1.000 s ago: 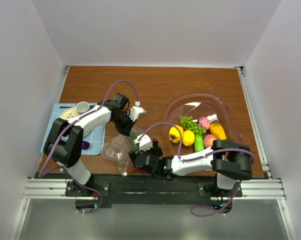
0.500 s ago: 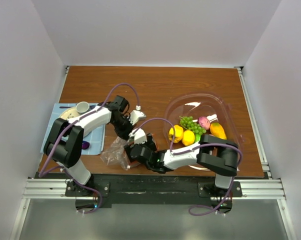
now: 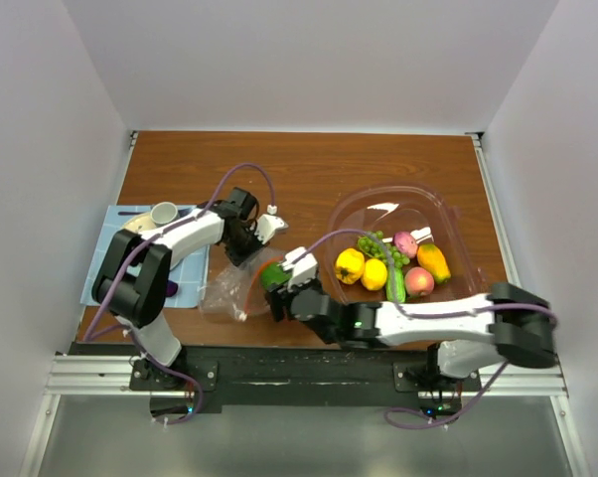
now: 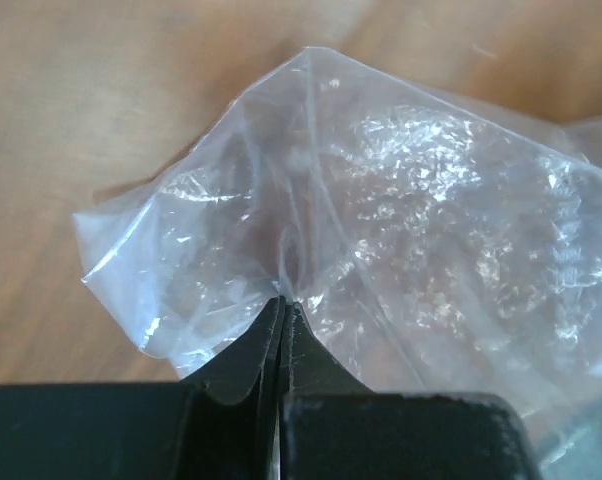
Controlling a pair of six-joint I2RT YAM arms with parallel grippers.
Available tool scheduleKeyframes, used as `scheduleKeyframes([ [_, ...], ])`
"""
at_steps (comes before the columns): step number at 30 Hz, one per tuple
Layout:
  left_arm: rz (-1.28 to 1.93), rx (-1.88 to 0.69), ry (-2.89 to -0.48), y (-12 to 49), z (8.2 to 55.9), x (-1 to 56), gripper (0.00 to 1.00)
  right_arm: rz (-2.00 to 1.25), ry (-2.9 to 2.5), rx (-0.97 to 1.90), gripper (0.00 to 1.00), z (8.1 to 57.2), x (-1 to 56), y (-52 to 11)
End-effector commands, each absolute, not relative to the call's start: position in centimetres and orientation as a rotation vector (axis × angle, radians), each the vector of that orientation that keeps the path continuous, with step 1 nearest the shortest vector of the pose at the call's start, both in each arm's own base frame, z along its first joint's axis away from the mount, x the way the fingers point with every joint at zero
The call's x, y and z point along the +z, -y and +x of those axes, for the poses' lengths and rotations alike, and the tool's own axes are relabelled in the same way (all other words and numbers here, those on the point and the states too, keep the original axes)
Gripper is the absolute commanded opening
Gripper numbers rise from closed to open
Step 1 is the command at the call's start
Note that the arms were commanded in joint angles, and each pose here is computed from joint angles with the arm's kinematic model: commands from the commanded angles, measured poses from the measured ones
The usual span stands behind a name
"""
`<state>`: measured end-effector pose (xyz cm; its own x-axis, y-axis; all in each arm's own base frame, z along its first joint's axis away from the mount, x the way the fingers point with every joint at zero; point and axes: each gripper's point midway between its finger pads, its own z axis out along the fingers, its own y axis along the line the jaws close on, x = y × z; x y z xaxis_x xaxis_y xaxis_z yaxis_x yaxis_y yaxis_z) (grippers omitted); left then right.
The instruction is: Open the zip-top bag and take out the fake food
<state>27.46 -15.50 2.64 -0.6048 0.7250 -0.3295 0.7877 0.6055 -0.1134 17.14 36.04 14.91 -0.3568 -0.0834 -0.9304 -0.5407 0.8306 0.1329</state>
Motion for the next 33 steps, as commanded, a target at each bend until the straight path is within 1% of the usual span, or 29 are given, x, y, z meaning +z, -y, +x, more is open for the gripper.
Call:
scheduleKeyframes([
  [1, 1.078, -0.180, -2.547, 15.5, 33.5, 3.8, 0.00, -0.331, -1.842, 0.420, 0.07, 18.0, 18.9, -29.6],
  [2, 1.045, -0.178, -2.549, 15.7, 34.2, 4.2, 0.00, -0.326, -1.846, 0.358, 0.08, 18.2, 18.9, -27.9],
  [3, 1.032, -0.171, -2.557, 15.9, 34.9, 4.1, 0.00, -0.273, -1.819, 0.355, 0.09, 18.5, 20.4, -26.3],
  [4, 1.000, -0.174, -2.532, 16.6, 36.5, 5.7, 0.00, -0.220, -1.798, 0.292, 0.09, 19.1, 21.0, -24.5],
  [6, 0.980, -0.203, -2.527, 17.6, 38.0, 6.6, 0.00, -0.182, -1.804, 0.225, 0.10, 19.9, 21.2, -21.8],
  [7, 0.945, -0.222, -2.489, 18.6, 39.6, 9.0, 0.00, -0.154, -1.803, 0.216, 0.11, 20.1, 21.7, -20.4],
  [9, 0.920, -0.258, -2.452, 19.6, 40.8, 11.0, 0.00, -0.087, -1.807, 0.178, 0.12, 21.2, 22.0, -18.2],
  [10, 0.896, -0.271, -2.411, 20.2, 41.8, 13.3, 0.00, -0.052, -1.803, 0.183, 0.12, 21.4, 22.4, -17.4],
  [11, 0.884, -0.279, -2.387, 20.5, 42.1, 14.6, 0.00, -0.045, -1.814, 0.158, 0.15, 21.5, 22.3, -16.5],
  [12, 0.876, -0.278, -2.367, 20.6, 42.4, 15.7, 0.16, -0.023, -1.821, 0.132, 0.18, 22.0, 22.2, -15.7],
  [13, 0.867, -0.283, -2.339, 20.7, 42.6, 16.9, 0.28, -0.029, -1.830, 0.116, 0.22, 22.1, 22.3, -15.4],
  [14, 0.857, -0.286, -2.300, 20.7, 42.5, 18.6, 0.40, -0.035, -1.844, 0.097, 0.37, 22.2, 22.1, -15.2],
  [15, 0.852, -0.289, -2.282, 20.6, 42.3, 19.5, 0.67, -0.033, -1.854, 0.074, 0.46, 22.4, 21.9, -15.0],
  [16, 0.846, -0.295, -2.273, 20.5, 41.9, 20.1, 0.81, -0.031, -1.866, 0.059, 0.71, 22.4, 22.1, -14.8],
  [17, 0.833, -0.295, -2.232, 20.1, 41.3, 22.0, 0.99, -0.040, -1.886, 0.034, 0.84, 22.5, 21.8, -14.9],
  [18, 0.826, -0.295, -2.212, 19.8, 40.9, 22.9, 1.00, -0.035, -1.893, 0.016, 0.96, 22.6, 21.8, -14.8],
  [19, 0.827, -0.294, -2.199, 19.5, 40.3, 23.1, 1.00, -0.024, -1.903, 0.012, 0.99, 22.6, 22.2, -14.8],
  [20, 0.810, -0.289, -2.143, 18.8, 39.5, 25.4, 1.00, -0.035, -1.917, -0.011, 0.99, 22.6, 22.0, -14.9],
  [22, 0.814, -0.284, -2.120, 18.0, 38.2, 25.6, 1.00, -0.031, -1.918, -0.031, 0.99, 22.7, 22.6, -14.7],
  [23, 0.801, -0.277, -2.071, 17.2, 37.1, 27.5, 1.00, -0.032, -1.917, -0.037, 0.99, 22.7, 22.7, -14.7],
  [25, 0.820, -0.277, -2.059, 16.6, 35.6, 27.0, 1.00, -0.050, -1.917, -0.044, 0.99, 22.7, 23.2, -14.8],
  [26, 0.811, -0.273, -2.020, 16.1, 34.5, 28.2, 1.00, -0.061, -1.920, -0.044, 0.99, 22.7, 23.4, -14.9],
  [27, 0.824, -0.279, -2.032, 15.9, 33.6, 27.3, 1.00, -0.079, -1.927, -0.039, 0.99, 22.7, 23.5, -15.2],
  [29, 0.815, -0.269, -1.986, 15.2, 32.3, 28.4, 1.00, -0.127, -1.947, 0.012, 0.99, 22.5, 23.9, -16.2],
  [33, 0.830, -0.296, -1.987, 14.7, 29.9, 27.1, 1.00, -0.190, -1.981, 0.106, 0.99, 21.8, 24.3, -17.9],
])
